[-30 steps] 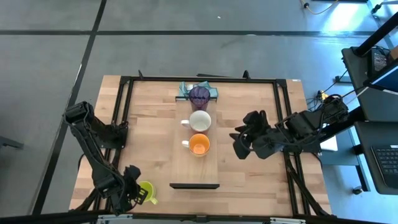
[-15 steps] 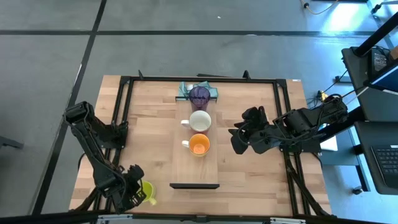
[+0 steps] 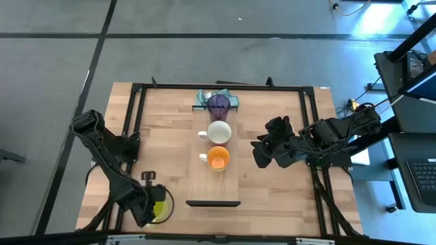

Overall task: Stack small to large cups/mugs on shelf
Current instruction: Put the light green cup on the shelf

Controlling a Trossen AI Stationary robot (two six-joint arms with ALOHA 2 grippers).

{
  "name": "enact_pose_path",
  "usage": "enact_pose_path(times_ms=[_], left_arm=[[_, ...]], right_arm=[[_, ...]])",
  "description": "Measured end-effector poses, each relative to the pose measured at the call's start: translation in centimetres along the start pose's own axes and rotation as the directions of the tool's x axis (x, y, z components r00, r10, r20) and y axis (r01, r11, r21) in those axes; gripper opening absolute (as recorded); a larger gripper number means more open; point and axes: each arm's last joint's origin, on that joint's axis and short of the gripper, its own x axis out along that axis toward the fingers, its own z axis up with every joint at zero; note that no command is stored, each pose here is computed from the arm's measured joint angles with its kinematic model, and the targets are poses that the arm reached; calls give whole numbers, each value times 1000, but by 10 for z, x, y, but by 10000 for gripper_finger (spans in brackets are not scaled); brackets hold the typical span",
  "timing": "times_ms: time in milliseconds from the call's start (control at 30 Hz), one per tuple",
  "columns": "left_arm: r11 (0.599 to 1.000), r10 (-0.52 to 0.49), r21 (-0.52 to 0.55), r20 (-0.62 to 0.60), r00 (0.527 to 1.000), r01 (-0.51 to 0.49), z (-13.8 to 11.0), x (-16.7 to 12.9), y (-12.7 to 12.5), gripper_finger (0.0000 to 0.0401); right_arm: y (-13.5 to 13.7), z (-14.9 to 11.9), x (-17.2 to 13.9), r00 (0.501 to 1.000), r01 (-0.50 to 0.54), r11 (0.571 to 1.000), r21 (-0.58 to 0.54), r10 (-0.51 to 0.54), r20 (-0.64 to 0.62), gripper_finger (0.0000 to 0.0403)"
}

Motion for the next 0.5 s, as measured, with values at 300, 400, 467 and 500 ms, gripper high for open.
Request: enact_pose_path(times_ms=[300,400,467,500], left_arm=[[928,-36,371,18,999,26,15,3,4,3],[888,-41,460,19,999,28,15,3,4,4],[858,-42,513,17,999,28,15,3,4,4],[839,-43,543,16,999,27,14,3,3,3]], right_arm=[[-6,2,4,998,45,999,29,-44,-37,174],[-9,4,6,997,61,998,32,-60,-48,174],[-11,6,7,996,68,997,40,-65,-61,174],[-11,7,8,995,69,997,43,-66,-70,174]])
